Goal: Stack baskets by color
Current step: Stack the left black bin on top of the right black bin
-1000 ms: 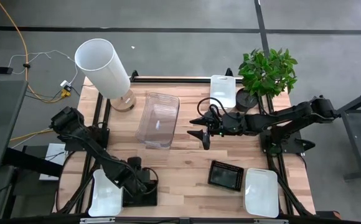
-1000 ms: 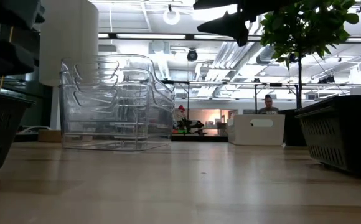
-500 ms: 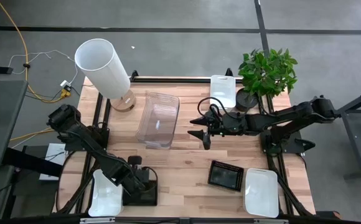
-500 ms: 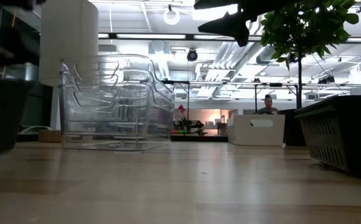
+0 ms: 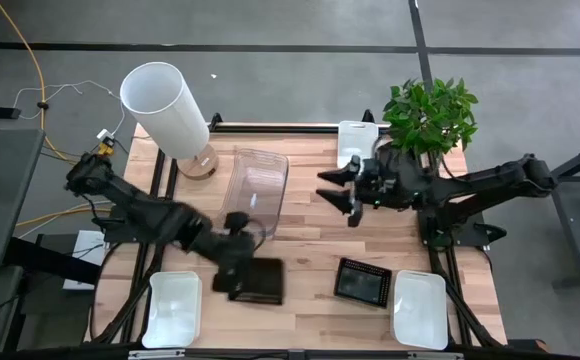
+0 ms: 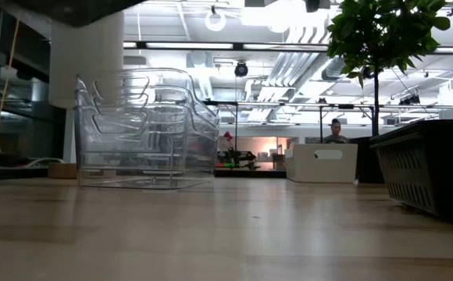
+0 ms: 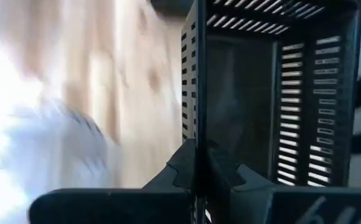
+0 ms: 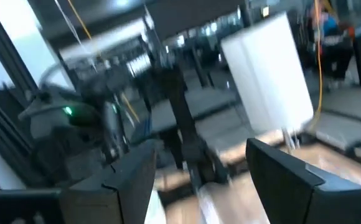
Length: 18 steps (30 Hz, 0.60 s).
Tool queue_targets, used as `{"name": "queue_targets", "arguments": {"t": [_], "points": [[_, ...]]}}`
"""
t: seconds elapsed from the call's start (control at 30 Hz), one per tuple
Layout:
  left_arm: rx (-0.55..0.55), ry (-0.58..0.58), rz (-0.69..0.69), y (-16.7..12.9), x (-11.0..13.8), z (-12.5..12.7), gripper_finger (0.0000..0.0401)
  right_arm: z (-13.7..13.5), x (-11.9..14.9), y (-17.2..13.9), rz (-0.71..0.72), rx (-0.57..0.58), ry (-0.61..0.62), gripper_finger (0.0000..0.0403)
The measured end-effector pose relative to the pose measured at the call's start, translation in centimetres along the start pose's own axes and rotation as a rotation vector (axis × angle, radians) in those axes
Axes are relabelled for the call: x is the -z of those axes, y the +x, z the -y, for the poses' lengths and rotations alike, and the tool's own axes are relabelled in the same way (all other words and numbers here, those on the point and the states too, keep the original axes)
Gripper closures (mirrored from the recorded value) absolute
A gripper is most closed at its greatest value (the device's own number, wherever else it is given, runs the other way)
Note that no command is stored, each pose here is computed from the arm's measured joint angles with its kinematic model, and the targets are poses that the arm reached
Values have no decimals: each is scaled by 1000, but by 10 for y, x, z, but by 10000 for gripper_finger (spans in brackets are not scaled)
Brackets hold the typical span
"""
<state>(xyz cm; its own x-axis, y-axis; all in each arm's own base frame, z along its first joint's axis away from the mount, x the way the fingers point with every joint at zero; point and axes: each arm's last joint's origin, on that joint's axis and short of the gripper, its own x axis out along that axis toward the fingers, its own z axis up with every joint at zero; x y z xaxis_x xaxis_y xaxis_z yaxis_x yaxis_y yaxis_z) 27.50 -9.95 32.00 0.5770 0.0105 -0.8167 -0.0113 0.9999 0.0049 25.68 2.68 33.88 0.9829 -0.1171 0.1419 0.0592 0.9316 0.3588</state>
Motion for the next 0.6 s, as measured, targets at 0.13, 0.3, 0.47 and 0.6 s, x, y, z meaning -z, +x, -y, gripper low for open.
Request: {"name": "queue_targets", "arguments": {"t": [0.13, 0.3, 0.47, 0.6], "points": [[-53, 54, 27, 16, -30, -19, 400, -3, -20, -8, 137, -5, -14, 167], [-59, 115, 52, 59, -56, -29, 401, -5, -41, -19, 285, -41, -8, 167], [-12, 94, 138, 105, -80, -30, 401, -5, -52, -28, 339, -46, -10, 167], [17, 79, 220, 135, -98, -24, 401, -5, -56, -31, 351, -40, -18, 167]]}}
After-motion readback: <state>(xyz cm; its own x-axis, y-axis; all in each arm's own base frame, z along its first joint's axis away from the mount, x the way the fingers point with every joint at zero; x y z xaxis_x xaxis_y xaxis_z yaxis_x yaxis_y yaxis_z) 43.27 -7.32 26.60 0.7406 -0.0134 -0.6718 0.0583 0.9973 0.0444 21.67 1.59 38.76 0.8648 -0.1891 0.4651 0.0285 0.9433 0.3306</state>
